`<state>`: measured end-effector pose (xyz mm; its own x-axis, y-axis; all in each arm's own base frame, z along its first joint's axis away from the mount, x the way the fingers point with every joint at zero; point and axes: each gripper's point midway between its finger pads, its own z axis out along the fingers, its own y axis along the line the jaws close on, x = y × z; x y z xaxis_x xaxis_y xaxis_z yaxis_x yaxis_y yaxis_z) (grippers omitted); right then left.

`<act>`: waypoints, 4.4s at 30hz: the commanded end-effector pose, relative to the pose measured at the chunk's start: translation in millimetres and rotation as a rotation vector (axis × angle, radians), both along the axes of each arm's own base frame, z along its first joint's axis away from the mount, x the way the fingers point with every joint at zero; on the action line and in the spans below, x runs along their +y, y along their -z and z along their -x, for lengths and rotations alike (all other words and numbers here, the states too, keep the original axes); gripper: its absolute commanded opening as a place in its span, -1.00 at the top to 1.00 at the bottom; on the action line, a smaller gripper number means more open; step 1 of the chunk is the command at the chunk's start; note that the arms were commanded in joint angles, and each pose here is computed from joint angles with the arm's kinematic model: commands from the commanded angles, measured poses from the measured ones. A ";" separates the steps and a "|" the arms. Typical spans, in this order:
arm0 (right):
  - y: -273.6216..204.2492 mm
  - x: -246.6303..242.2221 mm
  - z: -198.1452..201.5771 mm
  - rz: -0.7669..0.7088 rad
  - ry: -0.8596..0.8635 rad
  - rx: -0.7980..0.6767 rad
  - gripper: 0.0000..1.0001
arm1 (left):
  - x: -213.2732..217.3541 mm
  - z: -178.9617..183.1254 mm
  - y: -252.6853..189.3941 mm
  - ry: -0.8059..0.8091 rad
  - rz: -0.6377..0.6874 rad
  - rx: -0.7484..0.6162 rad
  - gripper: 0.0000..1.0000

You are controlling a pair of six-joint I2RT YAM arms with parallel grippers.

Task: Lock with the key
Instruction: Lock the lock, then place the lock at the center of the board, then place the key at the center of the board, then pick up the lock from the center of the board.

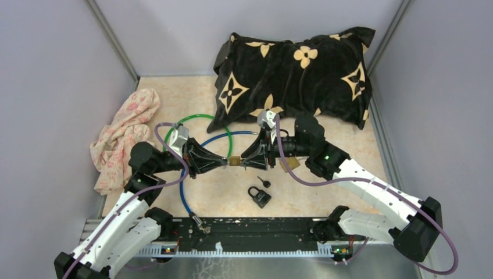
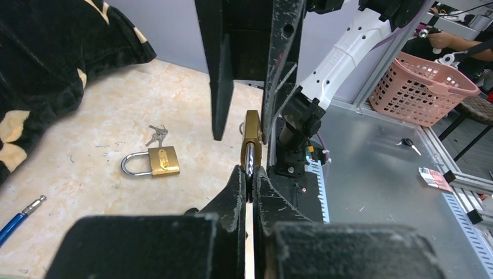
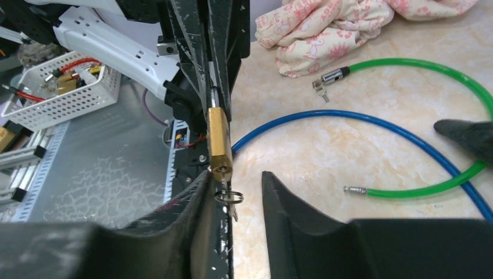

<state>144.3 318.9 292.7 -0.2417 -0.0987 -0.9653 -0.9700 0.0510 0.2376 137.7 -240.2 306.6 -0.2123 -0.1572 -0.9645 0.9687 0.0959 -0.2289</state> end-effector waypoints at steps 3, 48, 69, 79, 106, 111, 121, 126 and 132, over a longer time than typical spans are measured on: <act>-33.9 4.8 -4.4 -0.053 -0.016 -0.070 1.00 | 1.5 4.8 -13.8 0.017 0.017 -0.063 1.00; 217.4 -54.2 -165.3 0.289 0.724 0.529 0.42 | -72.8 -141.4 254.2 -0.478 -0.422 0.835 -0.97; 211.8 46.2 -195.2 0.555 0.928 0.380 -0.42 | 182.9 -131.4 118.4 -1.336 -0.189 0.451 -0.97; 286.5 63.7 -208.1 0.772 0.912 0.373 0.21 | 188.6 -124.8 80.6 -1.352 -0.090 0.353 -0.97; 68.7 35.0 -82.6 0.238 0.400 -0.196 1.00 | 150.1 -172.6 126.4 -0.703 -0.953 -0.475 -0.97; 55.2 22.7 -75.3 0.209 0.404 -0.230 1.00 | 131.8 -159.3 120.1 -0.620 -0.866 -0.449 -0.72; 53.6 14.3 -62.5 0.198 0.366 -0.245 1.00 | 111.8 -141.5 95.6 -0.544 -0.738 -0.387 -0.23; 54.2 8.2 -58.8 0.204 0.368 -0.243 1.00 | 88.9 -108.8 52.5 -0.392 -0.611 -0.530 -0.30; 54.4 7.0 -55.7 0.206 0.360 -0.239 1.00 | 87.3 -108.1 57.2 -0.371 -0.614 -0.521 -0.65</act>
